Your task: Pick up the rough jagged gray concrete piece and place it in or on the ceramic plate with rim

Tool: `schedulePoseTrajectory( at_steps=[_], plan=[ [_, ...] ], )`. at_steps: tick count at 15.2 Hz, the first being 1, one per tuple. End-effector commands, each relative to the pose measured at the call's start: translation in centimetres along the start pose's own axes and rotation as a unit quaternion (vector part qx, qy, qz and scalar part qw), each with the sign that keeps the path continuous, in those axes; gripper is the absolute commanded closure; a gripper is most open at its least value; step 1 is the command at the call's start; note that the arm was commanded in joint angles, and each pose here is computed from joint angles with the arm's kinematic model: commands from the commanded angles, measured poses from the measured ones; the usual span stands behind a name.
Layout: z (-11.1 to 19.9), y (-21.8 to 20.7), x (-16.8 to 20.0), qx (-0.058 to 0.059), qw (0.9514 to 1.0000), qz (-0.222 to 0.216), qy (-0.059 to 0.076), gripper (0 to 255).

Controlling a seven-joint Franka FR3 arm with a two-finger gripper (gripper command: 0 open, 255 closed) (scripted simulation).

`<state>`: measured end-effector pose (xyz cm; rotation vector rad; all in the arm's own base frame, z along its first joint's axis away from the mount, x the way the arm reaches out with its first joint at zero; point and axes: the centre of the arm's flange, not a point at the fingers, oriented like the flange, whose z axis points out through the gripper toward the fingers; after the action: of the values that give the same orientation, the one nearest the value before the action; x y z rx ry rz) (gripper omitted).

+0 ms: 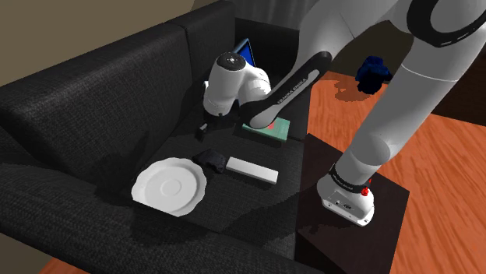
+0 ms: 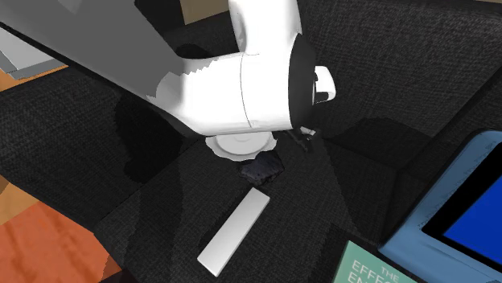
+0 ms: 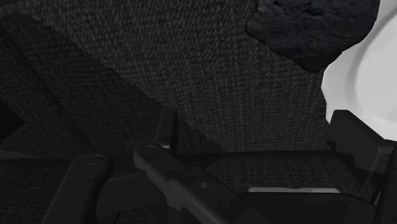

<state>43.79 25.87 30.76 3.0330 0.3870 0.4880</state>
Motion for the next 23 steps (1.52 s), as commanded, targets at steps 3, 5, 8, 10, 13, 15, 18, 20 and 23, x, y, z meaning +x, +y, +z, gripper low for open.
schedulePoseTrajectory(
  at_steps=[3,5,8,10,13,15,18,20,23],
  plan=[
    [2.5,0.0,0.1,0.0,1.0,0.0,0.001,0],
    [2.5,0.0,0.1,0.0,1.0,0.0,0.001,0],
    [2.5,0.0,0.1,0.0,1.0,0.0,0.001,0],
    [2.5,0.0,0.1,0.0,1.0,0.0,0.001,0],
    [2.5,0.0,0.1,0.0,1.0,0.0,0.001,255],
    [2.5,0.0,0.1,0.0,1.0,0.0,0.001,255],
    [2.5,0.0,0.1,0.0,1.0,0.0,0.001,255],
    [2.5,0.0,0.1,0.0,1.0,0.0,0.001,255],
    [3.0,-0.7,1.4,0.017,0.9979,-0.052,-0.034,0]
  ],
)
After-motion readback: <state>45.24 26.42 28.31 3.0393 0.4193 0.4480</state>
